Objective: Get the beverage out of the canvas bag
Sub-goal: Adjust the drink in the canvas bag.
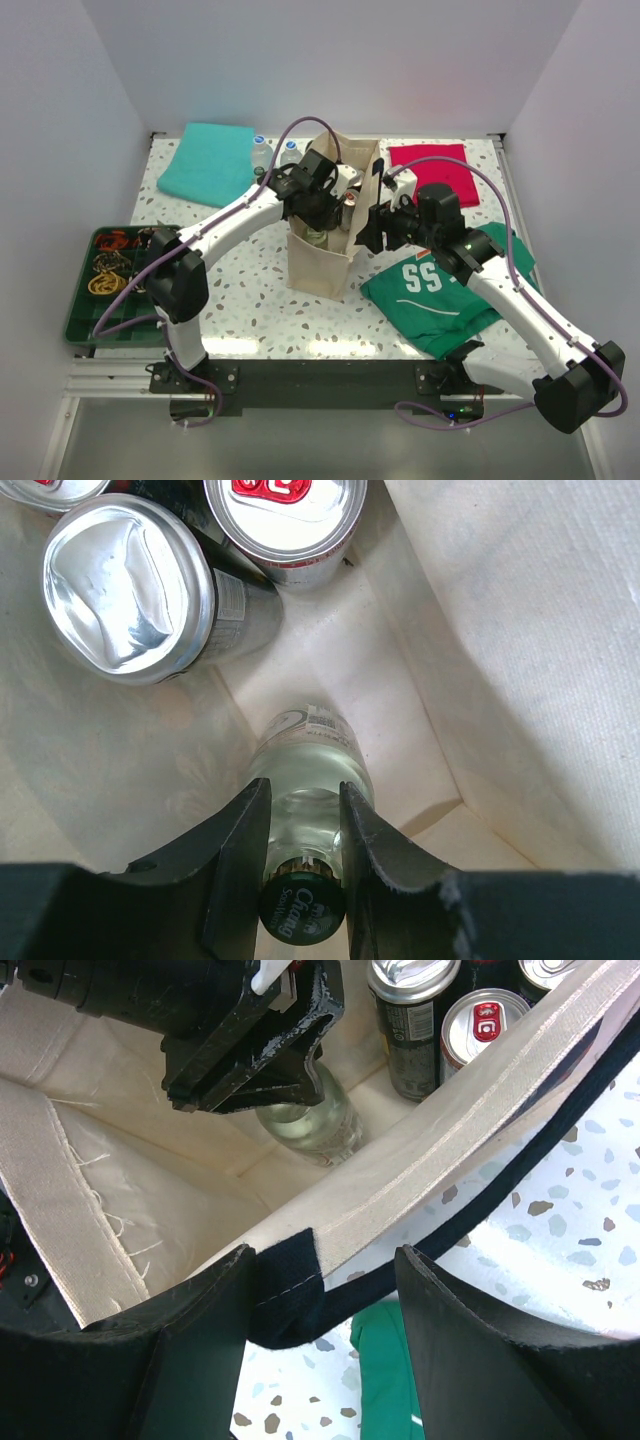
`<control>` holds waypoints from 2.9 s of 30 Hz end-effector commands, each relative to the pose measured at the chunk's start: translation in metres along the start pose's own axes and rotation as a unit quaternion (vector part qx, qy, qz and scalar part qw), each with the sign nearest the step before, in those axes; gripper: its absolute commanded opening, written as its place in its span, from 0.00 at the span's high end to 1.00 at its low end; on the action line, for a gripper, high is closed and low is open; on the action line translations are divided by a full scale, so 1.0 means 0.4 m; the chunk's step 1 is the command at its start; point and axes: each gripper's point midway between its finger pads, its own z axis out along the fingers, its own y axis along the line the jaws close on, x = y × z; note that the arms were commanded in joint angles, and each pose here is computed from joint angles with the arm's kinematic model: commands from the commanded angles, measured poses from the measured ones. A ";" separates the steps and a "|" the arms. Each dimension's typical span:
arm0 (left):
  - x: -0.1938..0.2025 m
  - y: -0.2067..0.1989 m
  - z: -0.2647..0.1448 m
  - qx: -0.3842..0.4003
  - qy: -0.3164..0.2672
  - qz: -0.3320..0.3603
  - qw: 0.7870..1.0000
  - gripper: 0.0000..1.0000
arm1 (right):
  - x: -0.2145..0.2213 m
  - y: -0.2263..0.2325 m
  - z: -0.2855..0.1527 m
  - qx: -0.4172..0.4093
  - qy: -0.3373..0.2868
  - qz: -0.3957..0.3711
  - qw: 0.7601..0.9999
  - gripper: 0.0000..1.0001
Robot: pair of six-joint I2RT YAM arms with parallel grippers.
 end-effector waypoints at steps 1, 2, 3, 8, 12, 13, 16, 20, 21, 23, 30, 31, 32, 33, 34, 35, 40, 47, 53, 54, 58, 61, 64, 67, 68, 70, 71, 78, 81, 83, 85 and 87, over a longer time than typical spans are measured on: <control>0.000 -0.010 -0.037 0.009 -0.001 -0.005 1.000 1.00 | -0.036 0.011 -0.008 -0.007 -0.020 -0.013 1.000 0.38; -0.001 -0.011 -0.037 0.010 -0.001 -0.005 1.000 1.00 | -0.035 0.010 -0.007 -0.006 -0.019 -0.013 1.000 0.38; 0.000 -0.012 -0.036 0.012 0.000 -0.006 1.000 1.00 | -0.034 0.011 -0.007 -0.007 -0.018 -0.013 1.000 0.38; -0.006 -0.013 -0.044 0.012 -0.004 -0.005 1.000 1.00 | -0.034 0.010 -0.006 -0.006 -0.019 -0.012 1.000 0.38; -0.022 -0.010 -0.062 0.009 -0.014 -0.004 1.000 1.00 | -0.037 0.013 -0.008 -0.007 -0.021 -0.013 1.000 0.38; -0.025 -0.010 -0.067 0.008 -0.017 -0.005 1.000 1.00 | -0.037 0.012 -0.007 -0.007 -0.021 -0.011 1.000 0.38; -0.032 -0.009 -0.080 0.007 -0.023 -0.004 1.000 1.00 | -0.040 0.013 -0.004 -0.009 -0.022 -0.012 1.000 0.38; -0.039 -0.009 -0.090 0.007 -0.030 -0.004 1.000 1.00 | -0.043 0.014 -0.005 -0.009 -0.020 -0.011 1.000 0.38; -0.042 -0.009 -0.094 0.007 -0.032 -0.004 0.999 1.00 | -0.045 0.014 -0.006 -0.009 -0.022 -0.011 1.000 0.38; -0.047 -0.011 -0.097 0.007 -0.035 -0.003 0.999 1.00 | -0.043 0.014 -0.003 -0.009 -0.022 -0.010 1.000 0.38; -0.062 -0.011 -0.115 0.006 -0.044 -0.003 0.999 1.00 | -0.045 0.017 -0.003 -0.012 -0.022 -0.009 1.000 0.38; -0.065 -0.011 -0.119 0.006 -0.047 -0.003 0.999 1.00 | -0.045 0.015 -0.002 -0.010 -0.022 -0.009 1.000 0.38; -0.068 -0.010 -0.123 0.005 -0.049 -0.002 0.999 1.00 | -0.046 0.015 -0.003 -0.010 -0.023 -0.009 1.000 0.38; -0.070 -0.010 -0.125 0.005 -0.051 -0.002 0.999 1.00 | -0.047 0.015 -0.004 -0.010 -0.024 -0.009 1.000 0.38; -0.073 -0.008 -0.129 0.004 -0.052 -0.002 0.999 1.00 | -0.046 0.015 -0.003 -0.010 -0.023 -0.009 1.000 0.38; -0.074 -0.009 -0.131 0.004 -0.053 -0.003 0.999 1.00 | -0.046 0.015 -0.003 -0.010 -0.023 -0.009 1.000 0.38; -0.089 -0.006 -0.143 0.001 -0.064 -0.002 0.998 1.00 | -0.047 0.016 -0.004 -0.011 -0.025 -0.009 1.000 0.38; -0.116 0.001 -0.170 -0.007 -0.084 -0.002 0.996 1.00 | -0.046 0.015 -0.010 -0.008 -0.026 -0.010 1.000 0.39; -0.153 0.009 -0.209 -0.018 -0.111 -0.001 0.994 1.00 | -0.049 0.015 -0.016 -0.007 -0.033 -0.010 0.999 0.38; -0.155 0.009 -0.213 -0.018 -0.113 -0.001 0.993 1.00 | -0.051 0.015 -0.016 -0.007 -0.033 -0.010 0.999 0.38; -0.168 0.011 -0.224 -0.020 -0.119 -0.001 0.993 1.00 | -0.049 0.018 -0.015 -0.010 -0.032 -0.011 0.999 0.38; -0.173 0.012 -0.226 -0.021 -0.120 -0.001 0.993 1.00 | -0.048 0.017 -0.014 -0.010 -0.032 -0.010 0.999 0.38; -0.185 0.015 -0.240 -0.024 -0.128 -0.002 0.991 1.00 | -0.048 0.016 -0.014 -0.010 -0.032 -0.010 0.999 0.38; -0.189 0.009 -0.245 -0.018 -0.129 -0.001 0.991 1.00 | -0.051 0.017 -0.015 -0.010 -0.034 -0.011 0.999 0.38; -0.187 0.010 -0.246 -0.019 -0.127 -0.002 0.992 1.00 | -0.047 0.015 -0.013 -0.009 -0.031 -0.012 0.999 0.38; -0.184 0.010 -0.246 -0.019 -0.124 0.000 0.992 1.00 | -0.049 0.015 -0.014 -0.008 -0.032 -0.011 0.999 0.38; -0.187 0.011 -0.249 -0.021 -0.126 0.000 0.992 1.00 | -0.051 0.015 -0.014 -0.008 -0.033 -0.011 0.999 0.38; -0.225 0.012 -0.285 -0.022 -0.149 0.004 0.989 1.00 | -0.049 0.018 -0.009 -0.012 -0.031 -0.010 0.999 0.38; -0.217 0.015 -0.271 -0.023 -0.142 0.008 0.990 1.00 | -0.046 0.016 -0.007 -0.011 -0.030 -0.009 0.999 0.38; -0.198 0.012 -0.241 -0.019 -0.126 0.007 0.992 1.00 | -0.045 0.017 -0.007 -0.011 -0.029 -0.009 0.999 0.38; -0.188 0.006 -0.221 -0.012 -0.119 0.004 0.993 1.00 | -0.045 0.014 -0.007 -0.009 -0.030 -0.010 0.999 0.38; -0.176 0.002 -0.189 -0.007 -0.117 0.001 0.993 1.00 | -0.041 0.012 -0.004 -0.008 -0.027 -0.010 1.000 0.38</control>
